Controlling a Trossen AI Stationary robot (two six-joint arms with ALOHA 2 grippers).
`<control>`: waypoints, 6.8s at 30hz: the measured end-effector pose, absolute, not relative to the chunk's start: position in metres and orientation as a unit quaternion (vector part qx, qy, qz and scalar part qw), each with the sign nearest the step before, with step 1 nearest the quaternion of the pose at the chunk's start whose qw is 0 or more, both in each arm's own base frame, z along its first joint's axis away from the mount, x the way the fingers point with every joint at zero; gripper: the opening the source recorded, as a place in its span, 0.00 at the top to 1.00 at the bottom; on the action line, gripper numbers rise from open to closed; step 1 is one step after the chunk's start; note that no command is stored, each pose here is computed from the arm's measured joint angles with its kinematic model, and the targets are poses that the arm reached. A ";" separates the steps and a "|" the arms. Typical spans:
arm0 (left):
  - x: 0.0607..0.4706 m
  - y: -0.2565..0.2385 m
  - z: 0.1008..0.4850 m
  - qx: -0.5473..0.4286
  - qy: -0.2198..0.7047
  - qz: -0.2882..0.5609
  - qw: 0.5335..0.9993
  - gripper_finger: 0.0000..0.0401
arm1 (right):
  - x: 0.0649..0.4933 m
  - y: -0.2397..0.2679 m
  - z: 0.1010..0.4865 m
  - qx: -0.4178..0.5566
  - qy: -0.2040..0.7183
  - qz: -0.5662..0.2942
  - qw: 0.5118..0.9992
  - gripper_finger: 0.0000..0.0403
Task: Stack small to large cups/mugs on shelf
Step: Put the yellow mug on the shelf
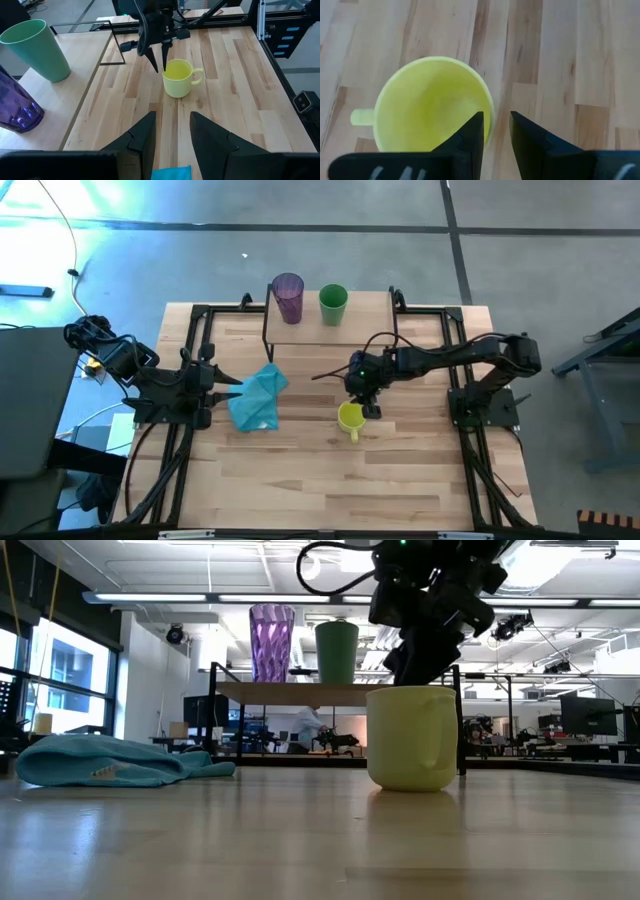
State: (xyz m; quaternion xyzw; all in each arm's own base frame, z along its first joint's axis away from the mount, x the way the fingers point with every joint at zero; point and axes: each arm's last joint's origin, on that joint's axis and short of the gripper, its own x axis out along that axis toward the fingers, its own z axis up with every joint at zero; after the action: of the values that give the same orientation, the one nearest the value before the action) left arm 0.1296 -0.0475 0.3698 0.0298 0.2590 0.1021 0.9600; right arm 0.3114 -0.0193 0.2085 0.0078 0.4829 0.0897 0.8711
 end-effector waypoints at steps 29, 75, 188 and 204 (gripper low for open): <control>0.130 -0.048 0.370 0.029 0.259 0.102 0.960 0.73 | 0.315 -0.021 0.196 0.018 0.507 0.061 0.860 0.79; 0.130 -0.048 0.370 0.029 0.263 0.087 0.960 0.73 | 0.318 -0.029 0.236 0.030 0.573 0.022 0.819 1.00; 0.132 -0.049 0.374 0.020 0.240 0.092 0.966 0.73 | 0.266 -0.240 0.400 -0.007 0.536 -0.073 0.841 1.00; 0.131 -0.049 0.372 0.026 0.250 0.093 0.964 0.73 | 0.271 -0.262 0.382 0.031 0.567 -0.068 0.820 1.00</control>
State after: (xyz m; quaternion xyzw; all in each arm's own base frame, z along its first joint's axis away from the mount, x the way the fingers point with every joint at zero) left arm 0.1310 -0.0486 0.3719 0.0259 0.2496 0.0932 0.9635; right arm 0.2710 -0.2619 0.3815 0.0308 0.5671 -0.0680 0.8202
